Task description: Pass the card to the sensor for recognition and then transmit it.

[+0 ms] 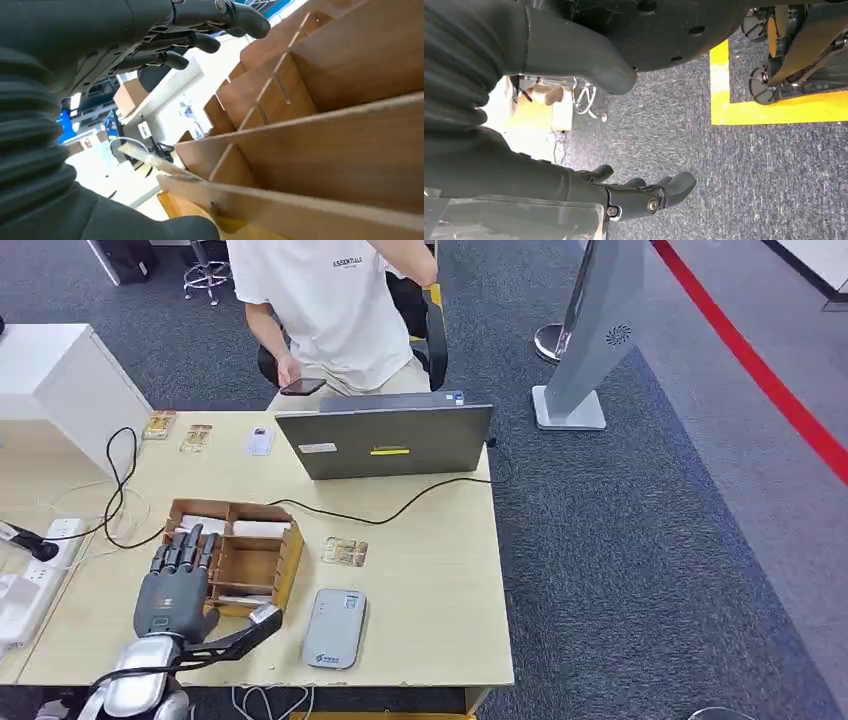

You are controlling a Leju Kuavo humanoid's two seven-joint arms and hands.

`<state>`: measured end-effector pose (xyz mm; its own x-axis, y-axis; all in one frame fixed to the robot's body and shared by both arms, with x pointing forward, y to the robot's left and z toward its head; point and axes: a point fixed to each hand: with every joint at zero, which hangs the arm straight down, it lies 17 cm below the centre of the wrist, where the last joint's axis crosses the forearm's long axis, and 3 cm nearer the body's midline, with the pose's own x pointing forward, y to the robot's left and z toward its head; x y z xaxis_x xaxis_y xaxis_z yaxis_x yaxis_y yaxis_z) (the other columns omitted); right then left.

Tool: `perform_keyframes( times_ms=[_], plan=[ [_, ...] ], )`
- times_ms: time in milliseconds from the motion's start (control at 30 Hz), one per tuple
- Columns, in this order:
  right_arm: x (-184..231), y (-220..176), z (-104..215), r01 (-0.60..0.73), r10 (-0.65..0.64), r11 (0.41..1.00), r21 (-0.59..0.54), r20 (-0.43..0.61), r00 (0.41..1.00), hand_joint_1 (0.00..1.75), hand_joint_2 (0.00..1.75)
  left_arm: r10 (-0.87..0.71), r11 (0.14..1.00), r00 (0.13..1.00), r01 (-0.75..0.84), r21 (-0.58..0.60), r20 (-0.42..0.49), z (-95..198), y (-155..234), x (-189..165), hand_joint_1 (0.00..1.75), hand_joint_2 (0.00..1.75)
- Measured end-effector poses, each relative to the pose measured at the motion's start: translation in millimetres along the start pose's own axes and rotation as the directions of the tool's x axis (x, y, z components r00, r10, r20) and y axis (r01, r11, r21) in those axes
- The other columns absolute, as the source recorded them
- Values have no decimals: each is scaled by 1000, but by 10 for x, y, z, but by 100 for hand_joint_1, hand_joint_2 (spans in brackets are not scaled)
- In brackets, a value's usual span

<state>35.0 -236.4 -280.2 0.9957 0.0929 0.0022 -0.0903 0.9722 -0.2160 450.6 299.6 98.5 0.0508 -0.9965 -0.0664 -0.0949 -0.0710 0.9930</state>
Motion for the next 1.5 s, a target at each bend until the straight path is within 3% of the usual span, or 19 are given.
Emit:
perform_keyframes(
  times_ms=[1033,1500],
  plan=[
    [-42,-29,-7,-15,15,1000,-15,-7,1000,0,175,19,997,998,-23,79,53,382,283,19,0,175],
    [-45,-35,-6,-62,62,998,-22,-3,998,0,175,-21,989,1000,24,145,-22,365,396,-145,0,175]
  ],
)
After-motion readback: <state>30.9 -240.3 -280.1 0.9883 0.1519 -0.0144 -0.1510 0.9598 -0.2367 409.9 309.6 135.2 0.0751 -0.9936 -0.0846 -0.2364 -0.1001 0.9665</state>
